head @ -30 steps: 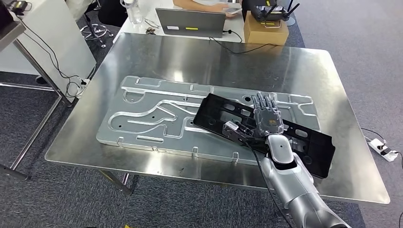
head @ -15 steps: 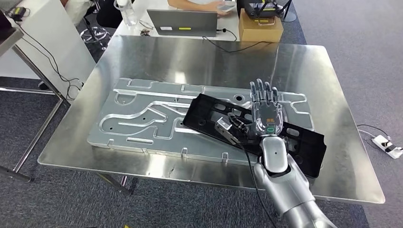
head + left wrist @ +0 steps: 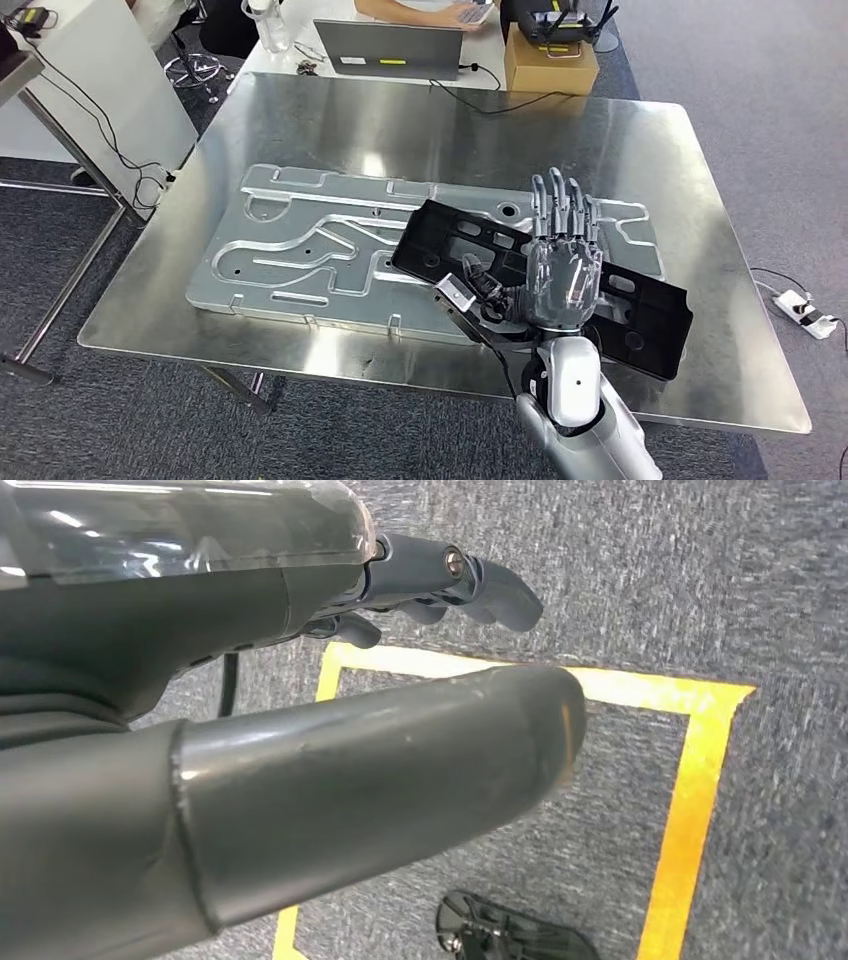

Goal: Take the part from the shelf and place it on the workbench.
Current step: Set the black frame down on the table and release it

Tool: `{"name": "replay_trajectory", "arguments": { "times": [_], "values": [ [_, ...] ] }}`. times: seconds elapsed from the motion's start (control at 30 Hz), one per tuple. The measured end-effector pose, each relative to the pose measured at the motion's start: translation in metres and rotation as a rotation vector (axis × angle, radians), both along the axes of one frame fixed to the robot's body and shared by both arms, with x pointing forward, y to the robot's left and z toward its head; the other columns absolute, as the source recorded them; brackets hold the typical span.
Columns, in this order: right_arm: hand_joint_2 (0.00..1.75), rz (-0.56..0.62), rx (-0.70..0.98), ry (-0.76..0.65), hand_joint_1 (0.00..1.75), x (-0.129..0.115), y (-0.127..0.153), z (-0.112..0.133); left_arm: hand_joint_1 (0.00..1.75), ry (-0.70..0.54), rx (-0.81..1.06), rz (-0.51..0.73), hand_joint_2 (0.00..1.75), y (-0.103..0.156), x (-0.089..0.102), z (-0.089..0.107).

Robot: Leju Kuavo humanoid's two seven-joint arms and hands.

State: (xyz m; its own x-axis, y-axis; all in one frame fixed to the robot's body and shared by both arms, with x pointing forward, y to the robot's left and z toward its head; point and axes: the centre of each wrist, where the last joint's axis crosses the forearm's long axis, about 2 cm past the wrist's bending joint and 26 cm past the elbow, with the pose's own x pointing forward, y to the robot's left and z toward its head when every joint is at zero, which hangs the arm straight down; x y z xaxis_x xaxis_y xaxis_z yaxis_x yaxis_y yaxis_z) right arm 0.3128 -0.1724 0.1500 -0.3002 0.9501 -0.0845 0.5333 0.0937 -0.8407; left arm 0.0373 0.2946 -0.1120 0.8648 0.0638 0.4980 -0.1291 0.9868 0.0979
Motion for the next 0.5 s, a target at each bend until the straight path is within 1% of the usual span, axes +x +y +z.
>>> {"name": "replay_trajectory", "arguments": {
  "times": [0.07,0.2,0.27,0.33,0.4,0.5],
  "values": [
    [0.00,0.029,0.021,-0.016,0.00,-0.012,0.000,-0.006,0.00,-0.001,-0.003,0.011,0.00,-0.001,0.000,0.000],
    [0.00,0.108,0.117,-0.024,0.00,-0.051,0.005,-0.021,0.00,0.000,-0.012,0.045,0.00,-0.004,-0.003,0.000],
    [0.00,0.157,0.218,-0.009,0.00,-0.066,0.008,-0.021,0.00,-0.004,-0.019,0.068,0.00,-0.007,-0.004,0.000],
    [0.00,0.206,0.364,0.018,0.00,-0.079,0.008,-0.023,0.00,-0.008,-0.026,0.096,0.00,-0.009,-0.005,0.000],
    [0.00,0.201,0.519,0.048,0.00,-0.089,0.002,-0.033,0.00,-0.010,-0.031,0.126,0.00,-0.011,-0.006,-0.001],
    [0.00,0.123,0.684,0.104,0.00,-0.101,-0.011,-0.060,0.00,-0.008,-0.039,0.162,0.00,-0.017,-0.008,-0.001]
  ]
}}
